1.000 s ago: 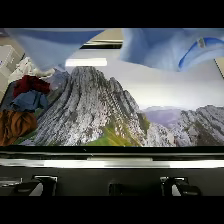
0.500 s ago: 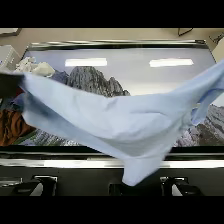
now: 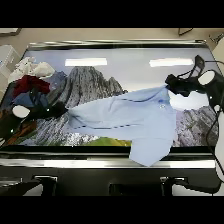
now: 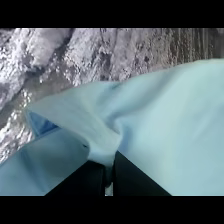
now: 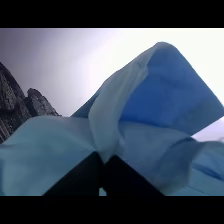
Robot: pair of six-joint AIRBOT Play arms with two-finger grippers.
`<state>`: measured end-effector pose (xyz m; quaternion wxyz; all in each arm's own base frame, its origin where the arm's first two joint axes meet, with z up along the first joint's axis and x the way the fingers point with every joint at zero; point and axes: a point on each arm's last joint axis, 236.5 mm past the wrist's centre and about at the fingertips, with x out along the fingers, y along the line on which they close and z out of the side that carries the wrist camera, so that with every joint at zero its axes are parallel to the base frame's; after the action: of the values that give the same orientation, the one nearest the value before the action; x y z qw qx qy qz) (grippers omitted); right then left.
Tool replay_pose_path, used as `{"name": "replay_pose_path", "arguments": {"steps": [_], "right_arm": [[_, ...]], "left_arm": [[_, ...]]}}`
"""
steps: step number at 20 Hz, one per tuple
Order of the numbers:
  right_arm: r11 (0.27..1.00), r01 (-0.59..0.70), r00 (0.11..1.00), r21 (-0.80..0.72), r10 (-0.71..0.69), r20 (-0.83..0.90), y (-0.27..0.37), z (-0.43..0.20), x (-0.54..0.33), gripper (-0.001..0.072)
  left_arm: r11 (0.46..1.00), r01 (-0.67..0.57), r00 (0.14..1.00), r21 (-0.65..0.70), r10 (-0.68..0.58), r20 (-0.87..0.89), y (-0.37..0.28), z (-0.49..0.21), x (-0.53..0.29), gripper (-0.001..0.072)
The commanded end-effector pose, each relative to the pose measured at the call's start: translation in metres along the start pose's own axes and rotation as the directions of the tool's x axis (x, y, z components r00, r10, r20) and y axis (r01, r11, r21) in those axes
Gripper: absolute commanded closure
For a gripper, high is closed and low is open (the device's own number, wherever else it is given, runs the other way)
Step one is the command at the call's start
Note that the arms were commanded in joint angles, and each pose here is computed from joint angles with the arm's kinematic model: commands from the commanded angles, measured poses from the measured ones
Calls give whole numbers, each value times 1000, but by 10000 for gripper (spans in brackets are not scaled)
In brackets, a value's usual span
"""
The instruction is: Fold the clothes and pants, and hang the long-sleeved shirts on hangers.
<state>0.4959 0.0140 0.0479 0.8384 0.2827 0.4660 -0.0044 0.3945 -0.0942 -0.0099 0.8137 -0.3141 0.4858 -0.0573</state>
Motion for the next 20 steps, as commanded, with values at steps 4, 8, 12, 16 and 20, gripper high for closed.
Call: {"name": "replay_pose_path", "arguments": {"steps": [4, 8, 12, 16, 20], "right_arm": [[997, -3, 996, 81, 10, -85, -23, -2, 13, 38], [959, 268, 929, 89, -233, -287, -147, -26, -66, 89], [918, 348, 800, 190, -185, -571, -209, -110, -102, 110], [931, 296, 750, 212, -89, -655, -197, -149, -92, 109], [936, 265, 775, 231, -64, -628, -189, -144, -85, 109]], "left_arm": [[999, -31, 992, -21, 28, -123, 15, 29, 41, -7], [978, -208, 894, 27, 201, -400, 111, 6, -38, -4], [966, -168, 846, -196, 39, -531, 142, -63, -38, 45], [947, -28, 904, -320, -113, -413, 120, -79, 4, 149], [951, 13, 935, -309, -121, -334, 105, -66, 22, 189]]}}
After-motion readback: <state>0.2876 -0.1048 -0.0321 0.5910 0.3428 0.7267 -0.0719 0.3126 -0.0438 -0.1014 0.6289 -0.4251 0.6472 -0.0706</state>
